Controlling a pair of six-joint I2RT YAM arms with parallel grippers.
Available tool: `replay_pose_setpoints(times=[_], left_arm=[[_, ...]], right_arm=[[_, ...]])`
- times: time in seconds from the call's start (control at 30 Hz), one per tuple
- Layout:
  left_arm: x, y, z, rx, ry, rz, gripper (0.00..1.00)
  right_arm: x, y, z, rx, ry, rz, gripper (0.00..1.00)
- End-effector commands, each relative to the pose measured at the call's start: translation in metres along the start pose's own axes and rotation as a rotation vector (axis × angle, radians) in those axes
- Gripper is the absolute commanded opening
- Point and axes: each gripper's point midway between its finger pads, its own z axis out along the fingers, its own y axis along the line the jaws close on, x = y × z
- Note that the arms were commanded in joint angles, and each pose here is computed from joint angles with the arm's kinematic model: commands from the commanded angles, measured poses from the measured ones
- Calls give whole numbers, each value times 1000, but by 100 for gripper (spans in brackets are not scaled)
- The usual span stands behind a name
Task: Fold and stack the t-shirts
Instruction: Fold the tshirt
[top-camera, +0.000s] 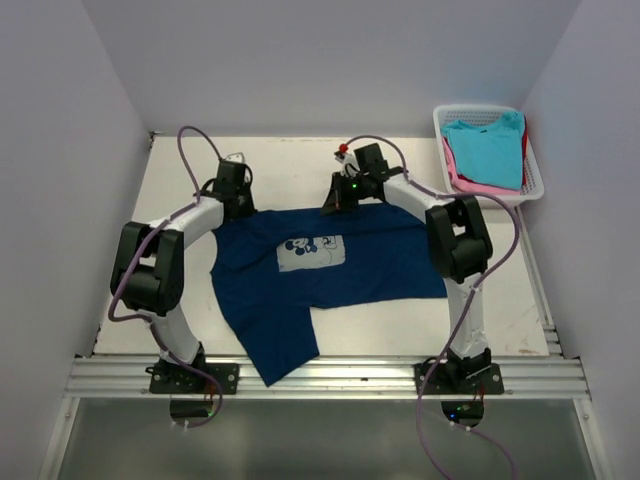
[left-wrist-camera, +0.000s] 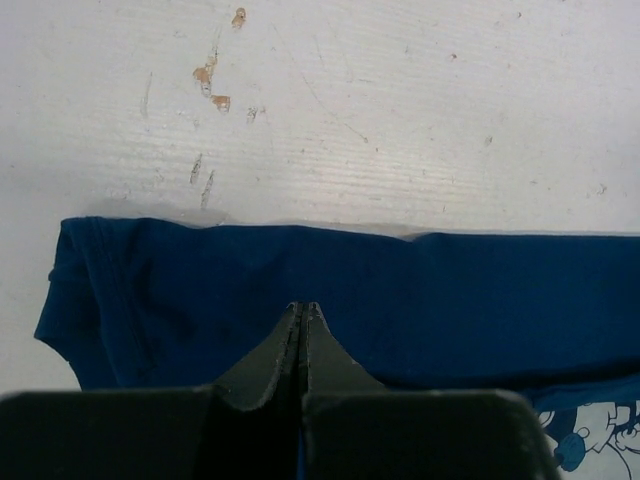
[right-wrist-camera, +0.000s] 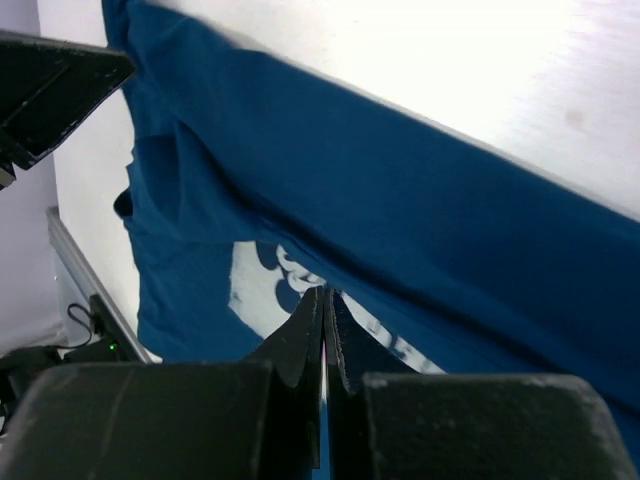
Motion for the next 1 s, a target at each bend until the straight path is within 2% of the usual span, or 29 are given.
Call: replay_pose_setpoints(times=[0.0, 0.57, 0.97], left_arm=[[-23, -4, 4, 33, -61, -40, 0], [-6, 3, 43, 88, -12, -51, 0], [5, 5, 49, 104, 15, -70, 0]], right_arm=[[-5, 30, 16, -98, 24, -11, 0], [-8, 73, 103, -248, 59, 83, 0], [49, 81, 142, -229, 167, 99, 0]])
